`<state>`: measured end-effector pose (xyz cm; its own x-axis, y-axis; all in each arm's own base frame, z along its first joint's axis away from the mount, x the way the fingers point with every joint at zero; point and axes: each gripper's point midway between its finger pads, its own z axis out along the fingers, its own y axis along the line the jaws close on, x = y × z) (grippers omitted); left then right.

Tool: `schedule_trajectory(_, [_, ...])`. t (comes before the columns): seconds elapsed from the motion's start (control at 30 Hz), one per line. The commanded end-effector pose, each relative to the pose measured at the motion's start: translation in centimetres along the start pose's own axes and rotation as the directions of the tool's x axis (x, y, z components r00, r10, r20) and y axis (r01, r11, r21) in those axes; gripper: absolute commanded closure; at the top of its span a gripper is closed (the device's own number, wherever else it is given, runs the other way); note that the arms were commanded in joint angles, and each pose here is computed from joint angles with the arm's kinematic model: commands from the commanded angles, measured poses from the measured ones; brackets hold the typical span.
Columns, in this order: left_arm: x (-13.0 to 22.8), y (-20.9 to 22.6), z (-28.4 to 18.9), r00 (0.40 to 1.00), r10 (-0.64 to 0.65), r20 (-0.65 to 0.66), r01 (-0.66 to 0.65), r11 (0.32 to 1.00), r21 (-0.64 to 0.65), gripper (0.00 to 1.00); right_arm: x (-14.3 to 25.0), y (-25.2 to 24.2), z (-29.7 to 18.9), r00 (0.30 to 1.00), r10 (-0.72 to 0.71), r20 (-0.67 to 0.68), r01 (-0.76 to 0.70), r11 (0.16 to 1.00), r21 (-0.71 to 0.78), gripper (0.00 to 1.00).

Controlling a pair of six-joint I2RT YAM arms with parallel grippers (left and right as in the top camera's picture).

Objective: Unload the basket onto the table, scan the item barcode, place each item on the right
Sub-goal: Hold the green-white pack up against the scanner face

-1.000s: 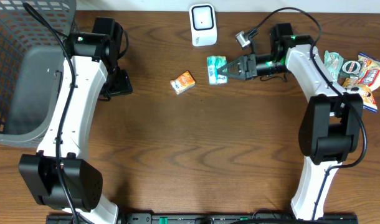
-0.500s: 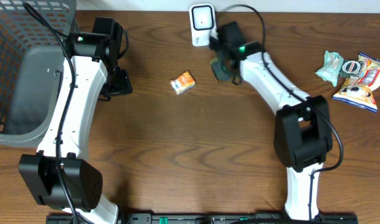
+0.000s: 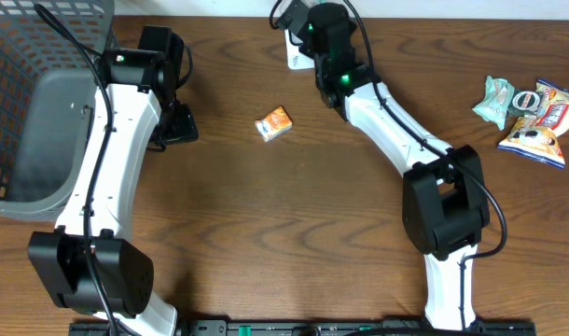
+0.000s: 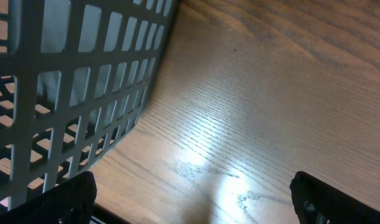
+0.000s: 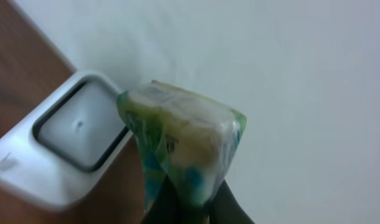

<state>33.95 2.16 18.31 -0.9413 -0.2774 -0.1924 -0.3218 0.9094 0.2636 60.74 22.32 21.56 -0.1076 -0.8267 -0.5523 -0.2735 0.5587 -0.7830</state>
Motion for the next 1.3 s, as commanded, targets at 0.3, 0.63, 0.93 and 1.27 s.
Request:
schedule_trajectory(0.3, [0.0,0.4,0.1,1.000,0.013,0.001,-0.013,1.000,-0.021,0.03,-0.2,4.1,3.7,0.987,-0.079,0.142,0.085,0.996,-0.036,0.99])
schedule_trajectory(0.63, [0.0,0.4,0.1,1.000,0.013,0.001,-0.013,1.000,-0.021,0.02,1.9,5.4,6.0,0.995,-0.026,0.094,0.033,0.996,-0.078,0.99])
schedule_trajectory(0.93, [0.0,0.4,0.1,1.000,0.013,0.001,-0.013,1.000,-0.021,0.02,2.0,4.5,6.4,0.951,0.294,0.090,-0.276,0.945,-0.175,0.99])
schedule_trajectory(1.27, [0.0,0.4,0.1,1.000,0.013,0.001,-0.013,1.000,-0.021,0.02,2.8,4.8,6.2,0.998,0.048,0.033,-0.042,0.985,-0.165,0.99])
